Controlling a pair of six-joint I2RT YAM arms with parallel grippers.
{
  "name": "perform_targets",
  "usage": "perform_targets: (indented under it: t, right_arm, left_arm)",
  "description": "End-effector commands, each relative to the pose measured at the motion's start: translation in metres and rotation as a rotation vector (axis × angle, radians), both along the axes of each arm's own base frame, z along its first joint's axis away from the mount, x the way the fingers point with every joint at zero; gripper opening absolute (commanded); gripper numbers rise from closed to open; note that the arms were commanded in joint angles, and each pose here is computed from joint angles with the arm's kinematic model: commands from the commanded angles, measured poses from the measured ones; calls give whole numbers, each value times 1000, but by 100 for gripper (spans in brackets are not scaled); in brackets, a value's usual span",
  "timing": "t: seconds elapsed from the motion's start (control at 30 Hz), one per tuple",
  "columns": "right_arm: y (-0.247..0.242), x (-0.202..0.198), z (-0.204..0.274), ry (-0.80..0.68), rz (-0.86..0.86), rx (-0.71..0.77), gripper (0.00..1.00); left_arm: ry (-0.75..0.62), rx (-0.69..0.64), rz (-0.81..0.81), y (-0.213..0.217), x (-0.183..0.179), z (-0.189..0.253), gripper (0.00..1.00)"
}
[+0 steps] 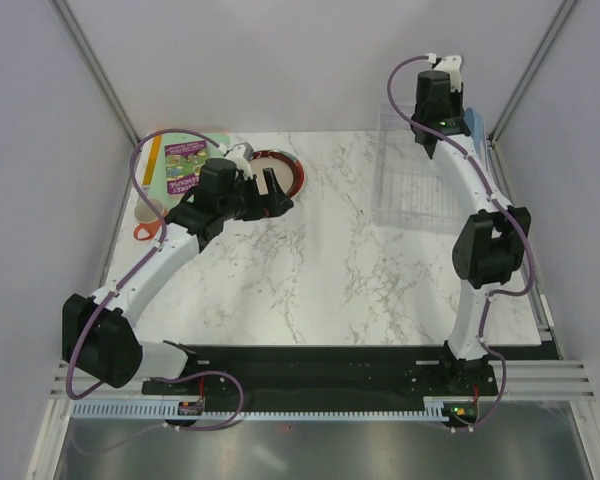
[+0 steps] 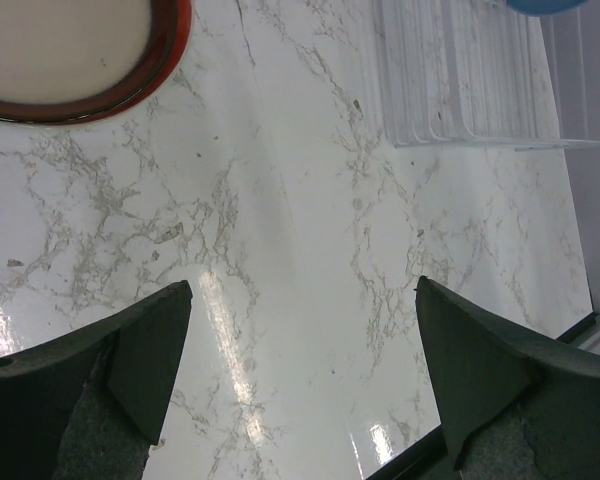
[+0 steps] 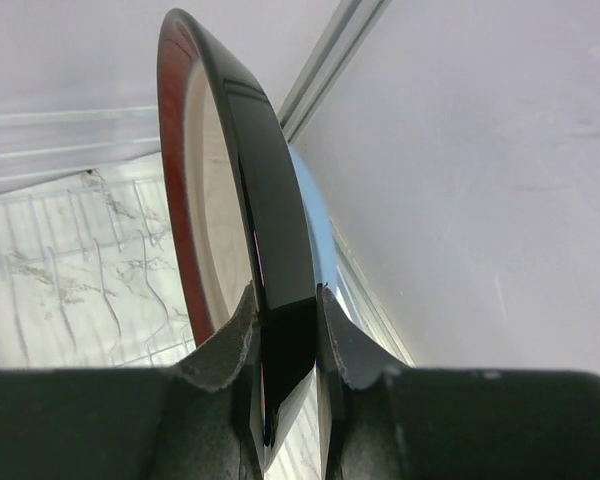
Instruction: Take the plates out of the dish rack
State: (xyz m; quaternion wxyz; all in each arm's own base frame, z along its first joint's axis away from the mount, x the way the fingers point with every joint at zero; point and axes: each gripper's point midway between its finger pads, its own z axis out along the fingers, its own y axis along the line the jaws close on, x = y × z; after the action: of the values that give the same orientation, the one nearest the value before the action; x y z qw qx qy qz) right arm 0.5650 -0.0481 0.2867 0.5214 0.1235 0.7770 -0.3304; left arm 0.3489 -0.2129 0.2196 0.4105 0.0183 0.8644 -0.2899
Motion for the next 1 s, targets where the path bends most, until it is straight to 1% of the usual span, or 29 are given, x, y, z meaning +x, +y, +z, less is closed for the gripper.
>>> perform_targets:
  t: [0.0,0.03,0.07,0.1,0.13,0.17,0.2,0.23,0.27,0.3,0.33,0.37,0.4,0.43,0.47,0.53,0.57,0.6,0.7,0.73,0.77,0.83,0.93,0.97]
  right_arm:
    - [21,-52,131,-322,103,158,0]
    - [41,-51,130,-307,216,196,0]
    - [53,-56,117,-266,264,229,0]
    - [66,-69,129,-301,309,291,0]
    - [83,-74,125,-275,392,338,0]
    - [94,-80,115,-249,435,371,0]
    - [103,-96,129,-284,476,417,0]
    - [111,-103,129,-282,511,448,0]
    - [129,-110,119,-244,605,498,0]
    - [134,-124,131,-281,632,549,0]
    - [139,-131,133,-282,663,578,0]
    - [155,-140,126,-250,740,620,0]
    - [160,-152,134,-263,776,649,0]
    - [163,-157,135,-271,783,690,0]
    - [176,-165,128,-236,852,733,0]
    - [183,-181,137,-259,888,787,0]
    - [187,-185,130,-246,907,808,0]
    - [190,-196,137,-257,939,826,0]
    - [200,-211,138,-257,993,896,0]
    - [203,-214,140,-267,1010,910,0]
    - [207,-216,136,-260,1016,945,0]
    - [214,-223,141,-275,1067,980,0]
    - [225,-228,135,-262,1110,1048,0]
    - [226,-230,135,-268,1119,1058,0]
  left_arm:
    - [-64,-46,-8,-6,4,27,100]
    - [-66,-49,-14,-8,5,28,100]
    - [-78,-57,-34,-11,6,31,100]
    - [-85,-62,-45,-13,6,33,100]
    - [-90,-75,-66,-17,6,36,100]
    - [-96,-79,-72,-18,7,37,100]
    - [-118,-91,-82,-21,9,43,100]
    - [-122,-104,-102,-24,8,44,100]
    - [-123,-111,-111,-27,9,43,100]
    - [-146,-130,-120,-29,11,48,100]
    - [-139,-146,-137,-33,10,46,100]
    - [-146,-162,-145,-36,11,47,100]
    - [-174,-187,-153,-40,14,54,100]
    - [-171,-214,-163,-44,12,54,100]
    - [-182,-233,-168,-46,14,55,100]
    - [-201,-275,-177,-51,17,61,100]
    - [-199,-282,-181,-53,18,61,100]
    - [-195,-287,-187,-56,20,59,100]
    - [-208,-321,-198,-60,22,62,100]
    - [-199,-338,-206,-62,20,62,100]
    - [-220,-358,-215,-64,20,68,100]
    - [-199,-386,-221,-67,19,65,100]
    - [-186,-425,-239,-71,16,64,100]
    - [-205,-440,-245,-72,16,67,100]
